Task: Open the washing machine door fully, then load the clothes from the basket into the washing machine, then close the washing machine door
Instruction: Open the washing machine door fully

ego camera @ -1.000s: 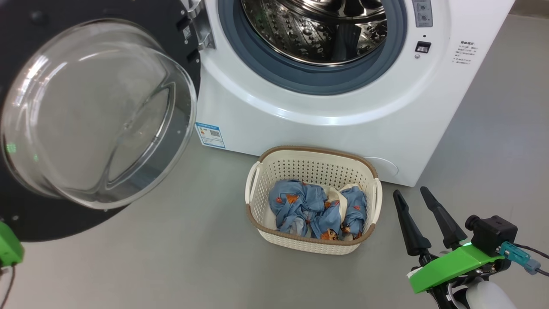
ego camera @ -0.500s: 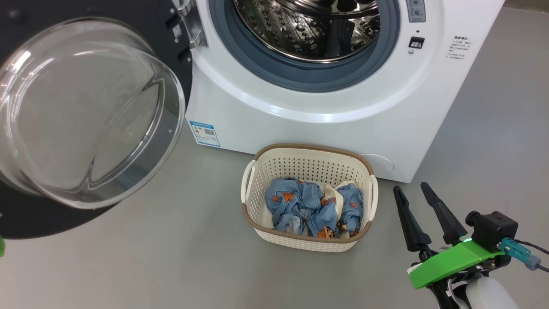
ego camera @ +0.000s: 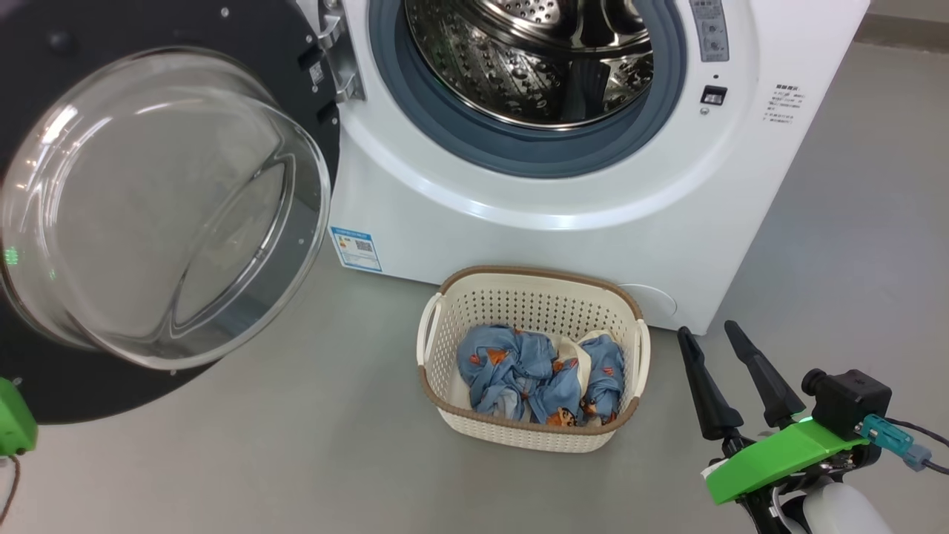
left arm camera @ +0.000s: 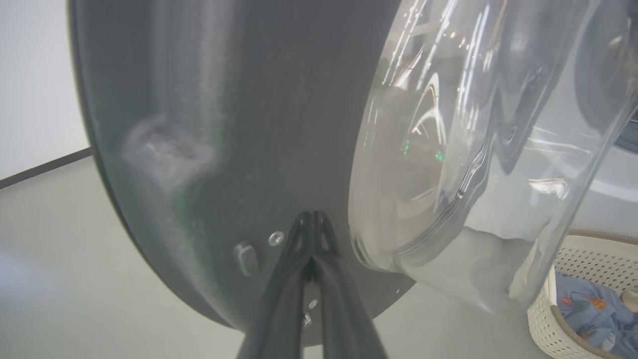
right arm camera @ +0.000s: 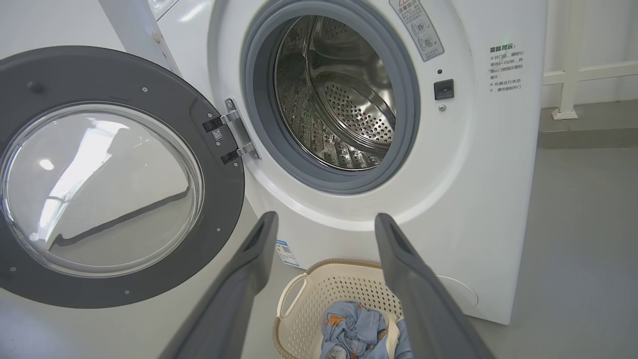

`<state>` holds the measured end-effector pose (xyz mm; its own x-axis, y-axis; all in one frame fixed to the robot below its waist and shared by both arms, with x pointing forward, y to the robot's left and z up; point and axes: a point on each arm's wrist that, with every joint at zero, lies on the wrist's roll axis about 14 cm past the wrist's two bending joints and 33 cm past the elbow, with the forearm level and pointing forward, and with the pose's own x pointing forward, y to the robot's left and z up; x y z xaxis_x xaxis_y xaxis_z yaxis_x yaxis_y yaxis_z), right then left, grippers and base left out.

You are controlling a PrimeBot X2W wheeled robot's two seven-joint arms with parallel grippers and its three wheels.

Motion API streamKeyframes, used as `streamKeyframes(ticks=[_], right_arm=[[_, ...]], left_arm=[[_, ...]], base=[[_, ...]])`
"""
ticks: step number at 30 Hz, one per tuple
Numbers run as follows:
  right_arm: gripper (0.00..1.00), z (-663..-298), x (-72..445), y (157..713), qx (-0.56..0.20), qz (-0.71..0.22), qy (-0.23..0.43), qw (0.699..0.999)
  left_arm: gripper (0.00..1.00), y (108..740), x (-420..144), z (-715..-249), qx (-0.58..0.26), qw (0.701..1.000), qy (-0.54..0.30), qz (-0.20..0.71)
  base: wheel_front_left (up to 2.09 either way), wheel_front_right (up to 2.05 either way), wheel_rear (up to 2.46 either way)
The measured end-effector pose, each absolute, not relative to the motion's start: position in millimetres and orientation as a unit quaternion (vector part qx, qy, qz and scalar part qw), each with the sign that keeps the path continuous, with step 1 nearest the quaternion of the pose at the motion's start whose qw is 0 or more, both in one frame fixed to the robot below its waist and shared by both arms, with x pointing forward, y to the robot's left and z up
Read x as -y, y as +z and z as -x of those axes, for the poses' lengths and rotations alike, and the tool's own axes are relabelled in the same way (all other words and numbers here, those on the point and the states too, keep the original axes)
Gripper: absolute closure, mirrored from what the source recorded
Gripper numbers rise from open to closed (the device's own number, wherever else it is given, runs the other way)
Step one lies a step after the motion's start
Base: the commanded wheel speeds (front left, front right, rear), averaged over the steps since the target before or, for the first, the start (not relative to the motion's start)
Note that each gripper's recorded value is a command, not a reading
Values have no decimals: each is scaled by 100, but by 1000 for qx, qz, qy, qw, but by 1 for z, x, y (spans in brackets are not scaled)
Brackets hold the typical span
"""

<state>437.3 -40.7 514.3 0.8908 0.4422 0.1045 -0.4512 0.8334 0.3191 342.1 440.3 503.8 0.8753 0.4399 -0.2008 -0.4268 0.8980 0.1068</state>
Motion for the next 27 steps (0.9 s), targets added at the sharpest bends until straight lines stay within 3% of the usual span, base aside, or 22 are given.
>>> streamKeyframes(ticks=[15,19,20,21,27], right_arm=[[0,-429,60,520,23,-164,213,963],[0,-426,69,522,28,-160,204,965],[0,-425,71,523,29,-160,201,966],[0,-425,74,523,30,-160,199,966],[0,-419,92,526,38,-154,180,971]], left_arm=[[100,507,-397,-354,-51,984,171,8],[62,509,-376,-360,-29,987,155,19],[40,511,-369,-362,-21,988,149,21],[3,514,-362,-364,-13,989,143,24],[0,525,-320,-370,32,992,106,55]], base=[[0,0,0],[0,0,0],[0,0,0],[0,0,0],[0,0,0]])
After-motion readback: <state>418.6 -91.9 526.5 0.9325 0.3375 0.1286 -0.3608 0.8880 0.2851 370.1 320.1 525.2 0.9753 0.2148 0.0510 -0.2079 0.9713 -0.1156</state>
